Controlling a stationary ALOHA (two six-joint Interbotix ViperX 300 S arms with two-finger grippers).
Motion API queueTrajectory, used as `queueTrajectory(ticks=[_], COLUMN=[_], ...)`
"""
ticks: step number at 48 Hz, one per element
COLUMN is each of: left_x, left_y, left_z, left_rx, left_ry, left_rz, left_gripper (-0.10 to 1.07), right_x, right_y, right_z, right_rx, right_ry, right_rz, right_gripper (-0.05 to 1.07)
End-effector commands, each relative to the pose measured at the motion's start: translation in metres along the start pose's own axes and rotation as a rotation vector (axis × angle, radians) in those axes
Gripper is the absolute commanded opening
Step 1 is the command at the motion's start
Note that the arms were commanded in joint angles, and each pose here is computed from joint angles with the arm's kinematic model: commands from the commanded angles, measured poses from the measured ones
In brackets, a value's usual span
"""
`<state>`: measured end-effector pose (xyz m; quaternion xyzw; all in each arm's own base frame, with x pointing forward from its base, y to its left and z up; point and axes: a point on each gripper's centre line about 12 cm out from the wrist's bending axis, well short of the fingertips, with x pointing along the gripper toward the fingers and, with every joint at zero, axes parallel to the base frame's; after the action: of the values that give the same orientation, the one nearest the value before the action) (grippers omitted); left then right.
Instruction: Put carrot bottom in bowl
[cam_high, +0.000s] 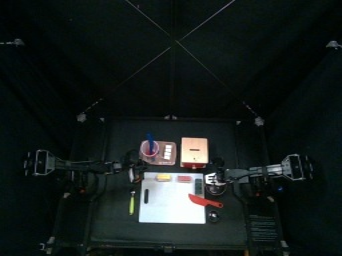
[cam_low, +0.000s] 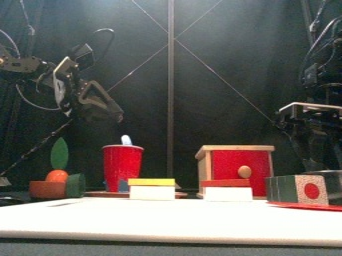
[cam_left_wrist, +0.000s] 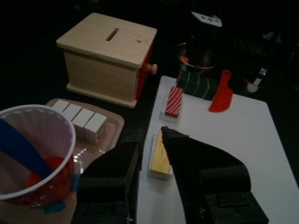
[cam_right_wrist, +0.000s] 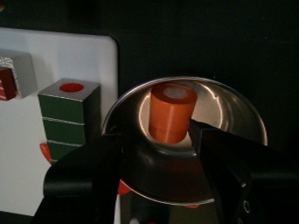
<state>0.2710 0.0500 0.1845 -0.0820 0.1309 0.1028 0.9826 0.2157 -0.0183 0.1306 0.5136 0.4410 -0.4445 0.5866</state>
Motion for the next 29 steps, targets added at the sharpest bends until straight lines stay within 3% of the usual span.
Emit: queueTrajectory(ticks=[1, 13, 29], left_x=[0.003, 0.004, 0.007], left_y=[-0.002, -0.002, -0.011], left_z=[0.010, 0.014, 0.023], left_rx=[-0.001, -0.001, 0.006], left_ry=[-0.032, -0.042, -0.062], left_rz=[-0.005, -0.006, -0.034], left_gripper=[0.67, 0.67, 0.67], right_x=[-0.009, -0.025, -0.045], right_y=[0.008, 0.017, 0.025], right_z=[0.002, 0.001, 0.001], right_rx=[-0.001, -0.024, -0.128], right_ry=[-0.008, -0.026, -0.098], right_rz=[0.046, 0.115, 0.199], right_gripper=[0.90, 0.90, 0.89])
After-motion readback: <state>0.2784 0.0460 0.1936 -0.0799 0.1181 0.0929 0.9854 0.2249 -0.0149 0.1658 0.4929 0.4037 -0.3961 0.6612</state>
